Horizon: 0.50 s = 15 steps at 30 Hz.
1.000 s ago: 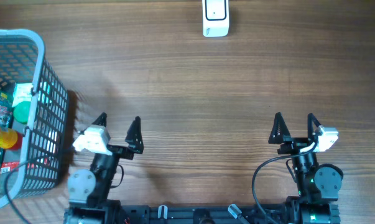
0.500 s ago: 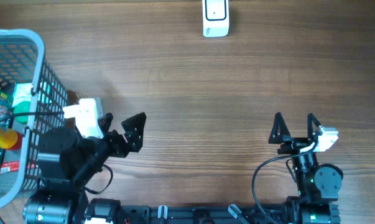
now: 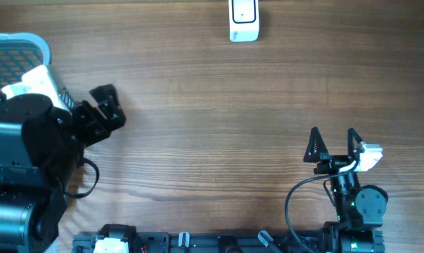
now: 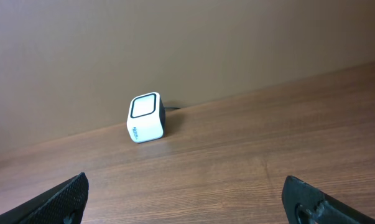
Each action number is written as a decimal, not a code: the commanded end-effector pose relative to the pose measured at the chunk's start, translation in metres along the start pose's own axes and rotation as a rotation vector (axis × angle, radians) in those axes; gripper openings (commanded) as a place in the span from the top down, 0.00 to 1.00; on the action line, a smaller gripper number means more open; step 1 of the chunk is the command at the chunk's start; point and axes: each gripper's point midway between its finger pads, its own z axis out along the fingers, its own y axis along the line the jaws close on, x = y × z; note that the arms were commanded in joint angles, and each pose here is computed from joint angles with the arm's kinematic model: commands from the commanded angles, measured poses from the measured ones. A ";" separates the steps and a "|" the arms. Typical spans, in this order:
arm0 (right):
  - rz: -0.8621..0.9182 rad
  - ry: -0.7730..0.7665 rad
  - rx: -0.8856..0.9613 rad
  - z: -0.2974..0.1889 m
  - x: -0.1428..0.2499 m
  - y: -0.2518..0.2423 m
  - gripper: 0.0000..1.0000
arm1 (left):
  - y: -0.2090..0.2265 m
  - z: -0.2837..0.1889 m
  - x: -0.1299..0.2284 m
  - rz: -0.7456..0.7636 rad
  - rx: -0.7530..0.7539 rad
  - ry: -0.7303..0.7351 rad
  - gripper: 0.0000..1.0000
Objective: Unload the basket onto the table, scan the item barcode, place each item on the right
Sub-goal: 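Reach the left gripper into the basket and grasp the orange sauce bottle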
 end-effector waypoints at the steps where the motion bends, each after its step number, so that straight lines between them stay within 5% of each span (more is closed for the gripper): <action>1: 0.006 -0.009 0.007 0.000 -0.002 -0.001 0.00 | 0.037 -0.010 -0.018 -0.085 -0.205 -0.110 0.00; 15: 0.006 -0.009 0.008 0.000 -0.002 -0.001 0.00 | 0.144 -0.041 -0.027 -0.402 -0.599 -0.216 0.00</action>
